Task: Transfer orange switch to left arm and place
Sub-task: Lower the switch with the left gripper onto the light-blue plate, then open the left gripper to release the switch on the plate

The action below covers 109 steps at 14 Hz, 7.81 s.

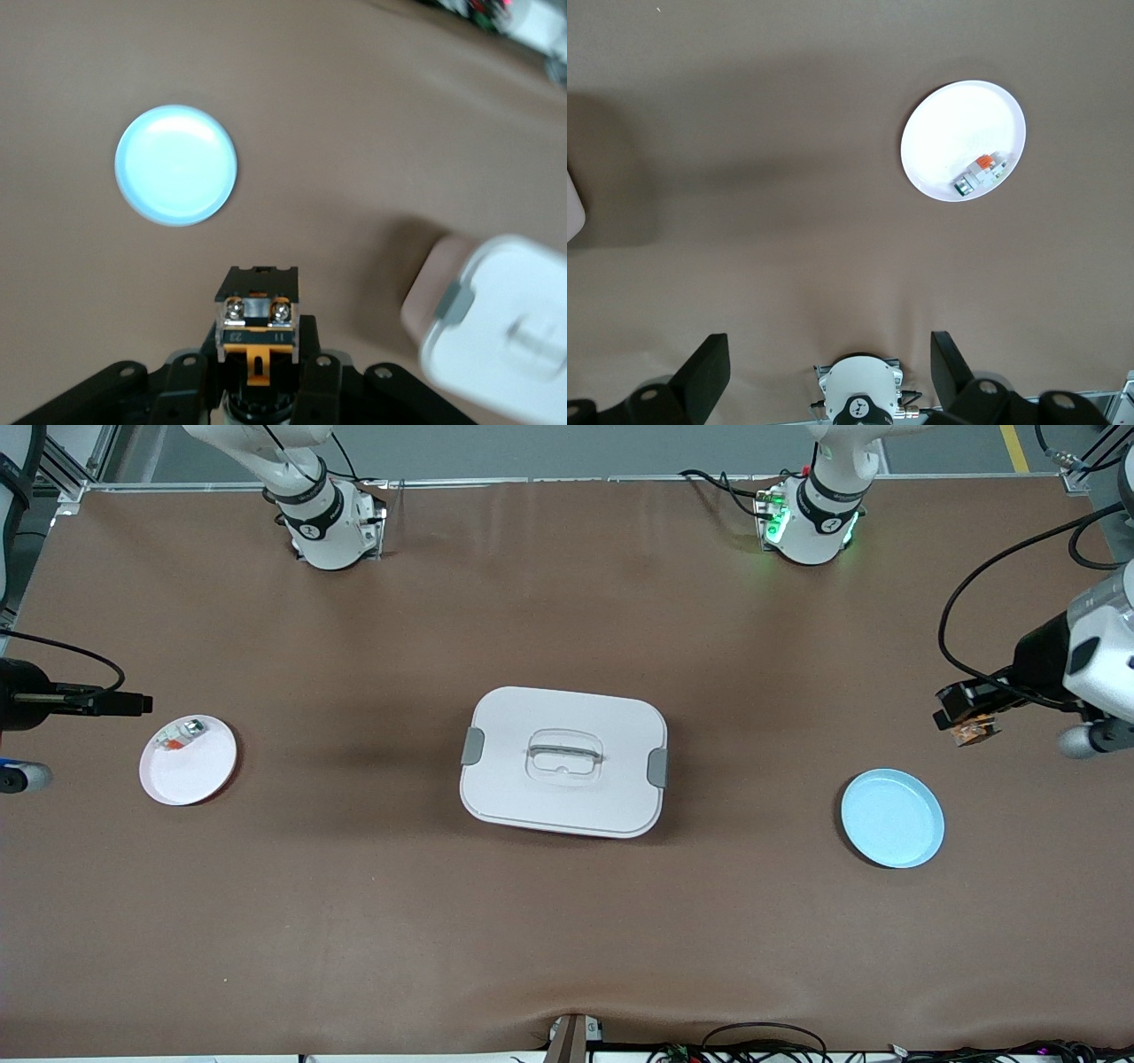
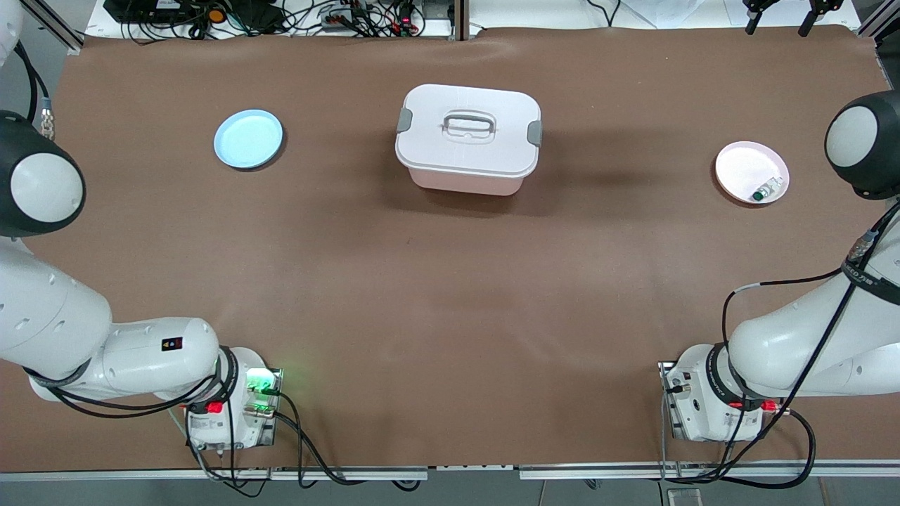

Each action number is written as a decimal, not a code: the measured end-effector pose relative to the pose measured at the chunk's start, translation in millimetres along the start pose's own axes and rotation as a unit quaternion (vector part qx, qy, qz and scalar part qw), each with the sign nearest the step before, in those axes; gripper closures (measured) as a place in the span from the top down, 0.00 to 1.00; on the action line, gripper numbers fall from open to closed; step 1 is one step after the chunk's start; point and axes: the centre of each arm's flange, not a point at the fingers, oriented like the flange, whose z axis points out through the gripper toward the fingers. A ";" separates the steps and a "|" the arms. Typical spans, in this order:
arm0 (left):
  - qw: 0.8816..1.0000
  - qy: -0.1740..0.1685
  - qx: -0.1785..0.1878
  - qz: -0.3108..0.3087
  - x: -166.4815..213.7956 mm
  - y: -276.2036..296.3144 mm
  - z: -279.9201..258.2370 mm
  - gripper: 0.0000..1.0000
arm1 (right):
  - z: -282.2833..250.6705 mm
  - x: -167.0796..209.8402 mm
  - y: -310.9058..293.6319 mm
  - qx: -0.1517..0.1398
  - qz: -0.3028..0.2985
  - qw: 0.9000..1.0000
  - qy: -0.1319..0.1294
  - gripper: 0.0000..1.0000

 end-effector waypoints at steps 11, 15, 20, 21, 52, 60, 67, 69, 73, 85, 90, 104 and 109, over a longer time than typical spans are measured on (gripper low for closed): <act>0.889 0.025 0.083 -0.449 32.6 -40.0 57.4 0.34 | -9.1 6.1 -0.4 -0.001 -0.034 0.999 0.040 1.00; 0.882 0.016 0.096 -0.461 36.0 -45.7 110.7 0.34 | -20.9 -3.8 -2.0 -0.001 -0.035 0.998 0.052 1.00; 0.872 0.031 0.075 -0.483 44.8 -81.0 162.2 0.34 | -29.3 -11.2 -3.5 0.006 -0.037 0.997 0.062 1.00; 0.870 0.037 0.067 -0.487 45.6 -88.3 173.8 0.34 | -30.7 -12.4 -3.4 0.007 -0.038 0.997 0.063 1.00; 0.861 0.033 0.028 -0.506 81.6 -161.9 393.3 0.34 | -52.0 -138.7 -6.2 0.010 -0.043 0.990 0.133 1.00; 0.866 0.033 0.031 -0.498 82.6 -158.4 401.2 0.34 | -62.6 -146.8 -8.3 0.015 -0.020 0.987 0.160 1.00; 0.868 0.038 0.026 -0.494 85.8 -150.7 396.4 0.37 | -61.7 -146.3 -10.8 0.016 -0.013 0.987 0.160 1.00; 0.868 0.038 0.026 -0.494 86.5 -151.8 395.8 0.53 | -61.7 -145.7 -4.8 0.018 -0.008 0.987 0.160 1.00; 0.870 0.042 0.022 -0.491 89.4 -149.0 391.7 0.74 | -62.0 -145.6 -4.2 0.018 -0.007 0.987 0.161 1.00; 0.974 0.042 -0.004 -0.222 84.3 -100.9 354.0 1.00 | -67.0 -145.1 -5.9 0.019 -0.009 0.984 0.178 1.00; 0.996 0.061 -0.007 -0.070 74.0 -69.3 326.7 1.00 | -67.7 -145.2 -5.9 0.019 -0.009 0.983 0.181 1.00; 0.992 0.067 0.016 0.104 46.0 -61.9 188.8 1.00 | -68.2 -144.7 -5.3 0.020 -0.008 0.983 0.183 1.00; 0.991 0.064 0.022 0.119 20.1 -61.9 129.4 1.00 | -68.2 -144.6 -4.7 0.020 -0.008 0.983 0.183 1.00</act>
